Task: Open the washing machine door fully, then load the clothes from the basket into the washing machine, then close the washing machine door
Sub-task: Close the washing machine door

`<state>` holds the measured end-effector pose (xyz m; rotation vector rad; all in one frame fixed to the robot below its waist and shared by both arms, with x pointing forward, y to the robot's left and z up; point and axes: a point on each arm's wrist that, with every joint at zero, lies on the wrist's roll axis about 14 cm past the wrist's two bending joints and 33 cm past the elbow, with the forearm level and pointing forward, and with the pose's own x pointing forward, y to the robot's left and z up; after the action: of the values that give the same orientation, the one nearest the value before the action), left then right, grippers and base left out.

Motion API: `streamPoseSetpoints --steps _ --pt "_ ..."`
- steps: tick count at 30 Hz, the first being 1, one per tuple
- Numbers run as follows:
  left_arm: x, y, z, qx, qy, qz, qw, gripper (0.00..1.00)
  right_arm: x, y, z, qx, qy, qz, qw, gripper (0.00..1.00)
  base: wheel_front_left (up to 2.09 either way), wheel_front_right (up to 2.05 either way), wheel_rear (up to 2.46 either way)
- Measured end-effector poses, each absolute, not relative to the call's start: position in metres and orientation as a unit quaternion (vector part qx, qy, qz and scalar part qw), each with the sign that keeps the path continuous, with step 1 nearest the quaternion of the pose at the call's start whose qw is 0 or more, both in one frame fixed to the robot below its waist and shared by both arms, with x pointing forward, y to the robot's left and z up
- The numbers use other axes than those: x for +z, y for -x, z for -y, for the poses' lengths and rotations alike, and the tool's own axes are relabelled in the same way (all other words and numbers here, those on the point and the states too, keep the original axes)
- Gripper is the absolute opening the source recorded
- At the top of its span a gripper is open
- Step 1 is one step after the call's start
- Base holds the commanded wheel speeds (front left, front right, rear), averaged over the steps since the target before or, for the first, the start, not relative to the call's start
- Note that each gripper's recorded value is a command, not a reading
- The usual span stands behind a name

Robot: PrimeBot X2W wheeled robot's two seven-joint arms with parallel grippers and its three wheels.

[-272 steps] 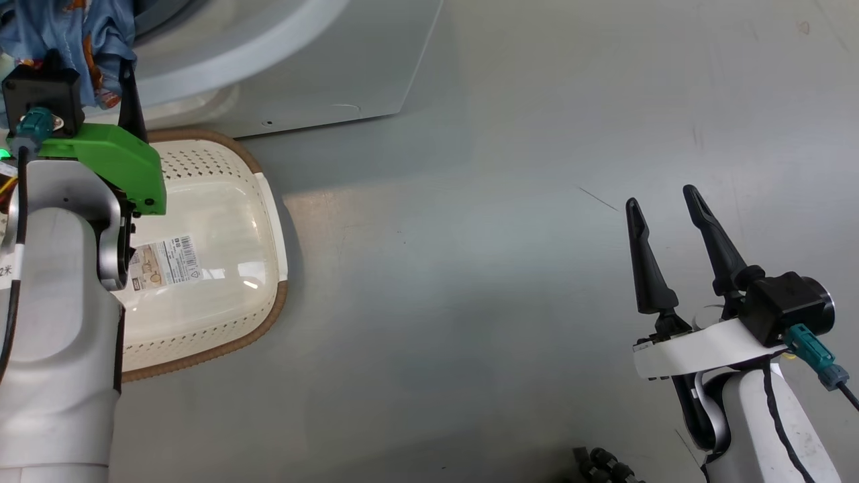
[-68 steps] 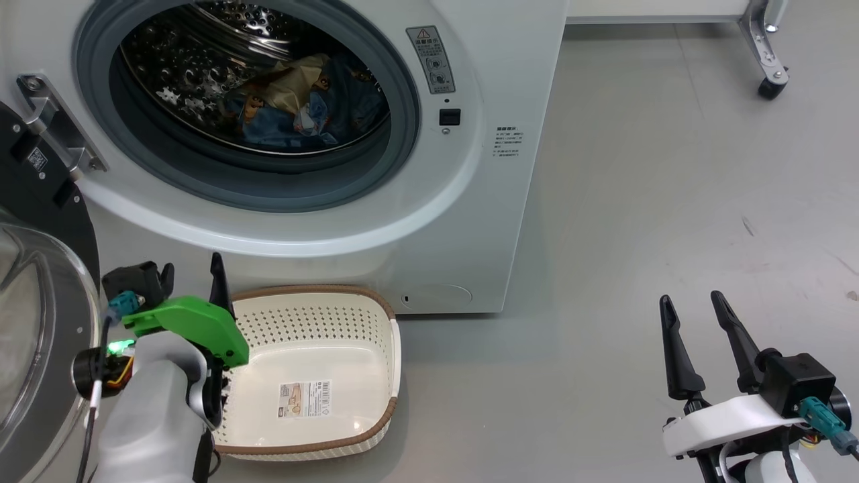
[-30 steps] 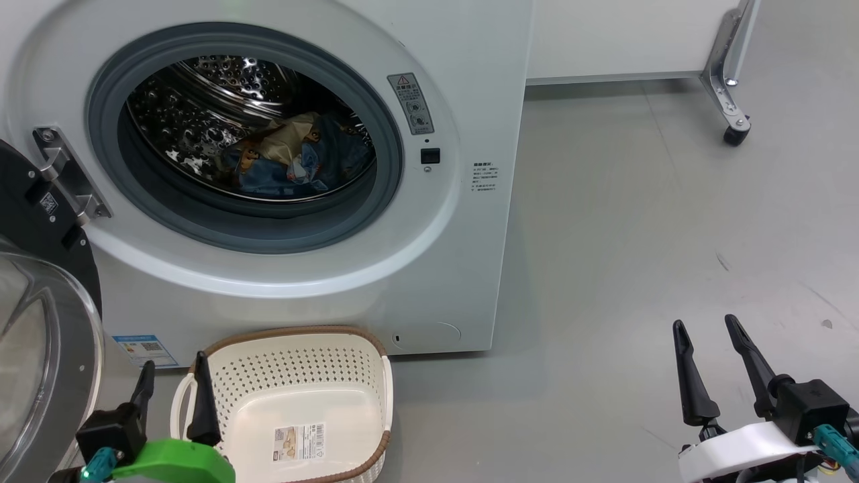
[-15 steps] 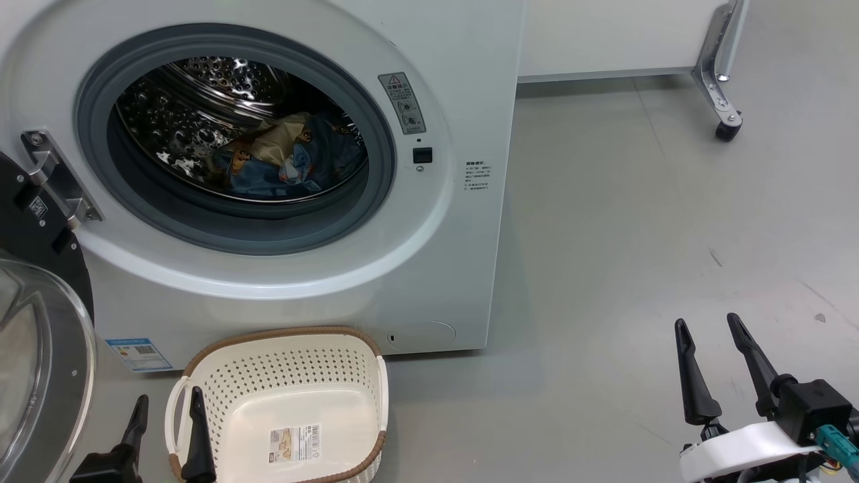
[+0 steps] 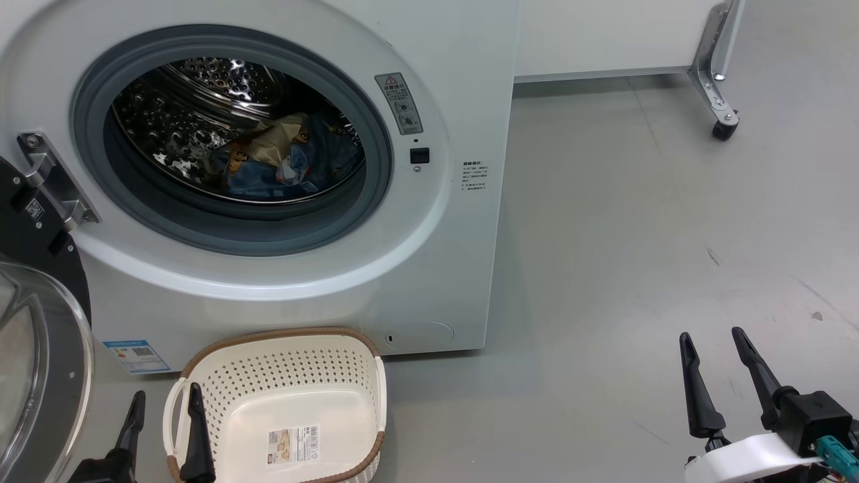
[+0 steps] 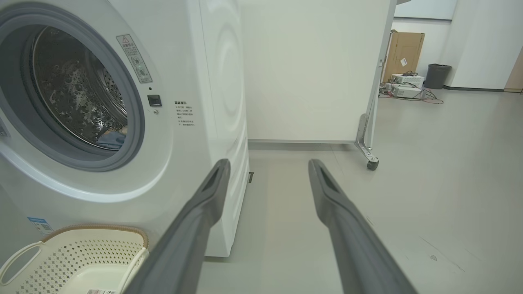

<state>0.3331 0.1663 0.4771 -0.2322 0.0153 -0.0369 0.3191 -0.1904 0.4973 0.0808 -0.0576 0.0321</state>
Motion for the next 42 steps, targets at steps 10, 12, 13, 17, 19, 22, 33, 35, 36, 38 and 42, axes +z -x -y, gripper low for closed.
streamPoseSetpoints --steps 10,12,13,17,19,22,33,35,36,38,42 --pt "0.483 -0.332 -0.161 -0.028 0.116 0.0 0.993 1.0 0.491 -0.315 0.194 0.007 -0.043 0.019 0.999 1.0 0.0 0.0 0.0" --pt "0.485 -0.333 -0.159 -0.031 0.117 0.003 0.993 1.0 0.49 -0.314 0.194 0.006 -0.043 0.017 0.999 1.0 0.0 0.0 0.0" --pt "0.486 -0.333 -0.158 -0.033 0.117 0.004 0.993 1.0 0.488 -0.314 0.194 0.006 -0.044 0.015 0.999 1.0 0.0 0.0 0.0" --pt "0.486 -0.331 -0.156 -0.035 0.118 0.003 0.992 1.0 0.484 -0.313 0.195 0.004 -0.045 0.009 0.999 1.0 0.0 0.0 0.0" --pt "0.486 -0.33 -0.156 -0.035 0.118 0.003 0.992 1.0 0.482 -0.313 0.195 0.003 -0.045 0.005 0.999 1.0 0.0 0.0 0.0" --pt "0.486 -0.329 -0.157 -0.034 0.117 0.003 0.993 1.0 0.477 -0.31 0.196 0.001 -0.046 -0.003 0.999 1.0 0.0 0.0 0.0" --pt "0.489 -0.33 -0.159 -0.029 0.115 0.007 0.993 1.0 0.473 -0.309 0.196 0.0 -0.048 -0.01 0.999 1.0 -0.02 0.06 -0.04" --pt "0.488 -0.33 -0.159 -0.029 0.115 0.006 0.993 1.0 0.473 -0.309 0.195 0.0 -0.048 -0.011 0.999 1.0 -0.1 0.35 -0.25" --pt "0.488 -0.33 -0.159 -0.029 0.115 0.006 0.993 1.0 0.472 -0.309 0.195 0.0 -0.048 -0.011 0.999 1.0 -0.17 0.4 -0.23" --pt "0.488 -0.33 -0.159 -0.026 0.114 0.006 0.993 1.0 0.472 -0.309 0.195 0.0 -0.048 -0.011 0.999 1.0 -0.27 0.42 -0.16" --pt "0.488 -0.33 -0.16 -0.024 0.114 0.006 0.993 1.0 0.472 -0.31 0.195 0.001 -0.048 -0.012 0.999 1.0 -0.46 0.49 -0.03"
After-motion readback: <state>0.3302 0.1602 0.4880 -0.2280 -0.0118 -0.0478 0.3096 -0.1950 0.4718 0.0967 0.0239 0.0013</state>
